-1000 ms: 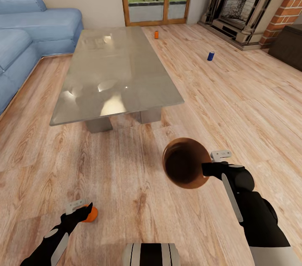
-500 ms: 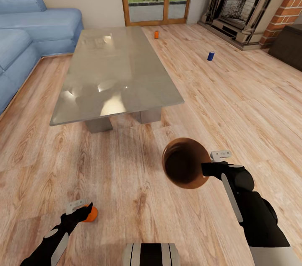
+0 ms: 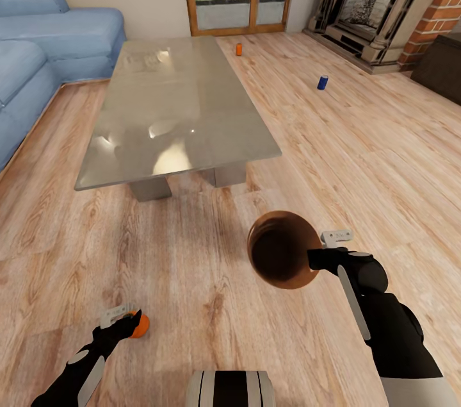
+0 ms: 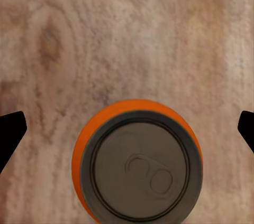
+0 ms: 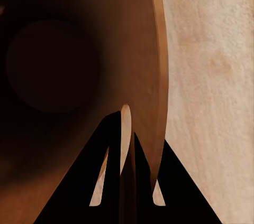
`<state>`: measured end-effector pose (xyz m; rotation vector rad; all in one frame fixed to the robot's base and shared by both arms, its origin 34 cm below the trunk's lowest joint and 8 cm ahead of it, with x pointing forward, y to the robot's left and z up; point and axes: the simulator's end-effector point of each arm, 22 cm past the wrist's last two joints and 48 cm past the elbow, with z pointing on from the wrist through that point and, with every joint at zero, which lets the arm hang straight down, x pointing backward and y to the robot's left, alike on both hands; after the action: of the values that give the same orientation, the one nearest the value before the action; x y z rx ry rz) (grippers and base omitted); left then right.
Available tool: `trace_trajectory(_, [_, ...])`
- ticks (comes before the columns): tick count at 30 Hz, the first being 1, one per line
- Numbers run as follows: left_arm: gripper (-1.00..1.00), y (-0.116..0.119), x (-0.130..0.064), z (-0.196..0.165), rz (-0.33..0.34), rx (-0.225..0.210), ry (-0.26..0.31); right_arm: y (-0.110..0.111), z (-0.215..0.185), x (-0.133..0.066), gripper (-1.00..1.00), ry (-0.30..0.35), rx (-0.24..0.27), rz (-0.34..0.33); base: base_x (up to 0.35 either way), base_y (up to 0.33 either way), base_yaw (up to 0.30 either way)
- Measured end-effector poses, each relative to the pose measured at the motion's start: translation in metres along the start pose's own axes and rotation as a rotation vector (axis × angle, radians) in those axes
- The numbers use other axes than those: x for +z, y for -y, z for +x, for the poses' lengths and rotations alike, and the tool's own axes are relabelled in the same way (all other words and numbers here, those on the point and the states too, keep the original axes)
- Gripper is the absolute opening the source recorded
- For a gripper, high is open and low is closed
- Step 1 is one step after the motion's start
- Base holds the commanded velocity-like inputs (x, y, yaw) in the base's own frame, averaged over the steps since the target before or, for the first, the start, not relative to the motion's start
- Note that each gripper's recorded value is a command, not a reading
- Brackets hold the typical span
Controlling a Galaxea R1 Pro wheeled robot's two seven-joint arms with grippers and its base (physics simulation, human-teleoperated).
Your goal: Put the three can of soda from the living room inside the tash can in the kitchen.
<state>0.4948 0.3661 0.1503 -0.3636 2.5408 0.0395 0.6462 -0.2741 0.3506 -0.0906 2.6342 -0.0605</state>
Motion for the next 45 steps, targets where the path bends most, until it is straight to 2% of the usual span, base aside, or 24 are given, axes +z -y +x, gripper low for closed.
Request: trace_trajectory(45, [1.00,-0.005,0.006,0.021,-0.010,0.004,-0.039,-0.004,0.017,0.016,-1.00,-0.039,0.000,-0.007,0.000,0.000,0.000])
